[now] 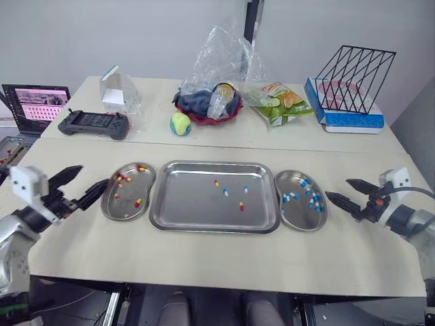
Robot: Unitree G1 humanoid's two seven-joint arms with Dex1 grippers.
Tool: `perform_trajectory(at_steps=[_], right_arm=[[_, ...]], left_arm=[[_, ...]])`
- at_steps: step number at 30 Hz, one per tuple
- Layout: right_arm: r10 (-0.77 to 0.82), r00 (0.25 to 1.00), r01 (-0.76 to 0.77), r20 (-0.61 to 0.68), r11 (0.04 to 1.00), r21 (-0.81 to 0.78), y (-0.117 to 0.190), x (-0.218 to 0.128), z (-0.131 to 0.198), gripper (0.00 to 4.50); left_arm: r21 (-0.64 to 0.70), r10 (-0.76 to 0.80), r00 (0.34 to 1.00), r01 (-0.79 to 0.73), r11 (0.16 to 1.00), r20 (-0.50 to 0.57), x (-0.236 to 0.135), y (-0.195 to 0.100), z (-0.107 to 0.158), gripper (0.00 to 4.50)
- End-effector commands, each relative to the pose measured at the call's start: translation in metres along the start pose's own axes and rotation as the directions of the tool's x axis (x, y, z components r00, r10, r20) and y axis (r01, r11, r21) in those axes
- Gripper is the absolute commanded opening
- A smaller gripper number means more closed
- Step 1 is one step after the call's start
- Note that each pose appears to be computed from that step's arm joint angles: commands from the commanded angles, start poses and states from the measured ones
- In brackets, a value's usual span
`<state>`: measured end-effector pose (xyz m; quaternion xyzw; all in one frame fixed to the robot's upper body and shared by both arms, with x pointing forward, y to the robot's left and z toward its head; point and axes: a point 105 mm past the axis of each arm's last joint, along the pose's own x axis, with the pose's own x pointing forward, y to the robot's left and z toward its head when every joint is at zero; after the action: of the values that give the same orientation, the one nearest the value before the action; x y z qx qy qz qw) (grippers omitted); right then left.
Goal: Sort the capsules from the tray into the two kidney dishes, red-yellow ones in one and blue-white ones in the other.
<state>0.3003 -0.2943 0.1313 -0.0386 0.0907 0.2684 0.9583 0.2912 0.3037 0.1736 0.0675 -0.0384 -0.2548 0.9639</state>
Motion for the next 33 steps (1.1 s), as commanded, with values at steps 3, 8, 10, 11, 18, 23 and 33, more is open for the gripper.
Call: perform_trajectory(at_steps=[3, 8, 10, 11, 18, 23, 33], right_arm=[[0.015, 1.0, -0.015, 0.027, 1.0, 0.007, 0.012, -0.016, 0.017, 4.5], [0.007, 1.0, -0.007, 0.026, 1.0, 0.008, 0.028, -0.029, 0.017, 4.5], [0.007, 0.999, -0.007, 0.041, 1.0, 0.02, 0.035, -0.034, 0.019, 4.5], [0.005, 0.999, -0.006, 0.044, 1.0, 0.02, 0.037, -0.035, 0.02, 4.5], [-0.03, 0.997, 0.028, 0.066, 0.999, 0.036, 0.046, -0.043, 0.021, 4.5], [-0.042, 0.997, 0.04, 0.067, 0.998, 0.038, 0.051, -0.049, 0.018, 4.5], [-0.05, 0.996, 0.05, 0.077, 0.999, 0.009, 0.052, -0.051, 0.019, 4.5]], left_arm=[[0.055, -0.227, 0.974, 0.227, 0.972, -0.012, 0.035, -0.028, 0.024, 4.49], [0.067, -0.464, 0.884, 0.468, 0.881, -0.063, 0.08, -0.064, 0.03, 4.49], [0.082, -0.528, 0.843, 0.536, 0.84, -0.102, 0.095, -0.075, 0.028, 4.49], [0.083, -0.551, 0.827, 0.56, 0.824, -0.11, 0.1, -0.078, 0.027, 4.49], [0.112, -0.652, 0.731, 0.679, 0.726, -0.201, 0.136, -0.097, 0.016, 4.49], [0.154, -0.687, 0.674, 0.735, 0.66, -0.271, 0.156, -0.11, 0.001, 4.49], [0.244, -0.7, 0.615, 0.788, 0.565, -0.364, 0.181, -0.127, -0.015, 4.49]])
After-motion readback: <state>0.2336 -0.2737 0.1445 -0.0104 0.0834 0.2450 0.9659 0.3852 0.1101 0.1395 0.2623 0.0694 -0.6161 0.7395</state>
